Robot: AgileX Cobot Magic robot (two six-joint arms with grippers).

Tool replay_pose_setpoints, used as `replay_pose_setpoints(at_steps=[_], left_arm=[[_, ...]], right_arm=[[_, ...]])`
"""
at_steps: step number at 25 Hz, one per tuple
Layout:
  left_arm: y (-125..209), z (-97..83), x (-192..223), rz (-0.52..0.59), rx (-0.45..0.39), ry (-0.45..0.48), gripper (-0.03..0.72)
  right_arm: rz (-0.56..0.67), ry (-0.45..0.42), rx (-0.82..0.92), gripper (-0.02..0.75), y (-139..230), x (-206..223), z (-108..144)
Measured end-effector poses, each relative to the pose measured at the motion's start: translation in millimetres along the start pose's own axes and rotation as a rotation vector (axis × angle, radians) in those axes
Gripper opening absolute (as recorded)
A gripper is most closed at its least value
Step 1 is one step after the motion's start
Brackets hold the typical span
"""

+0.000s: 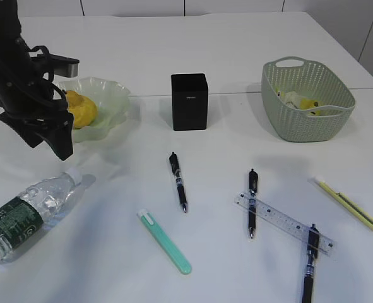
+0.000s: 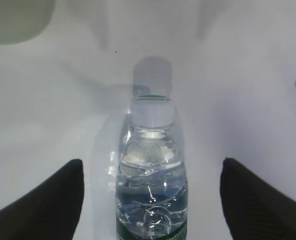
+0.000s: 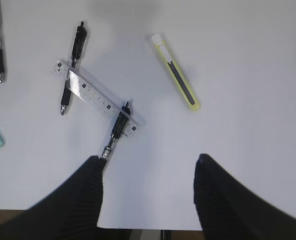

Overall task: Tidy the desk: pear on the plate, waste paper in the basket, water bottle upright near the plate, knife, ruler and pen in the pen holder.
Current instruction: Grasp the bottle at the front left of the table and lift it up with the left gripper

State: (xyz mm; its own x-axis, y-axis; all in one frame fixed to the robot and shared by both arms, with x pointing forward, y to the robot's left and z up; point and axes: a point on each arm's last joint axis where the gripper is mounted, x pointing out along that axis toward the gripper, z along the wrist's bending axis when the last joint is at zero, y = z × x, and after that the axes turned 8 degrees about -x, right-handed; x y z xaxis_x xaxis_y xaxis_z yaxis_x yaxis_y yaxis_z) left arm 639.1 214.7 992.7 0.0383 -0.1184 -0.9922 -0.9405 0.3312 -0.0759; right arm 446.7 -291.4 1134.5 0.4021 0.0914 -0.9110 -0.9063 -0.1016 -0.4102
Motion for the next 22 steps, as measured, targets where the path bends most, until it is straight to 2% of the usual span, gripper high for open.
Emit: replay_pose_setpoints(at_steps=[10, 22], left_arm=[[15, 1.6, 27, 0.105, -0.018, 0.006, 0.594], [16, 2.1, 32, 0.119, -0.021, 0.008, 0.594]], right_arm=[[0.000, 0.000, 0.000, 0.458, 0, 0, 0], [0.002, 0.000, 0.000, 0.458, 0, 0, 0]])
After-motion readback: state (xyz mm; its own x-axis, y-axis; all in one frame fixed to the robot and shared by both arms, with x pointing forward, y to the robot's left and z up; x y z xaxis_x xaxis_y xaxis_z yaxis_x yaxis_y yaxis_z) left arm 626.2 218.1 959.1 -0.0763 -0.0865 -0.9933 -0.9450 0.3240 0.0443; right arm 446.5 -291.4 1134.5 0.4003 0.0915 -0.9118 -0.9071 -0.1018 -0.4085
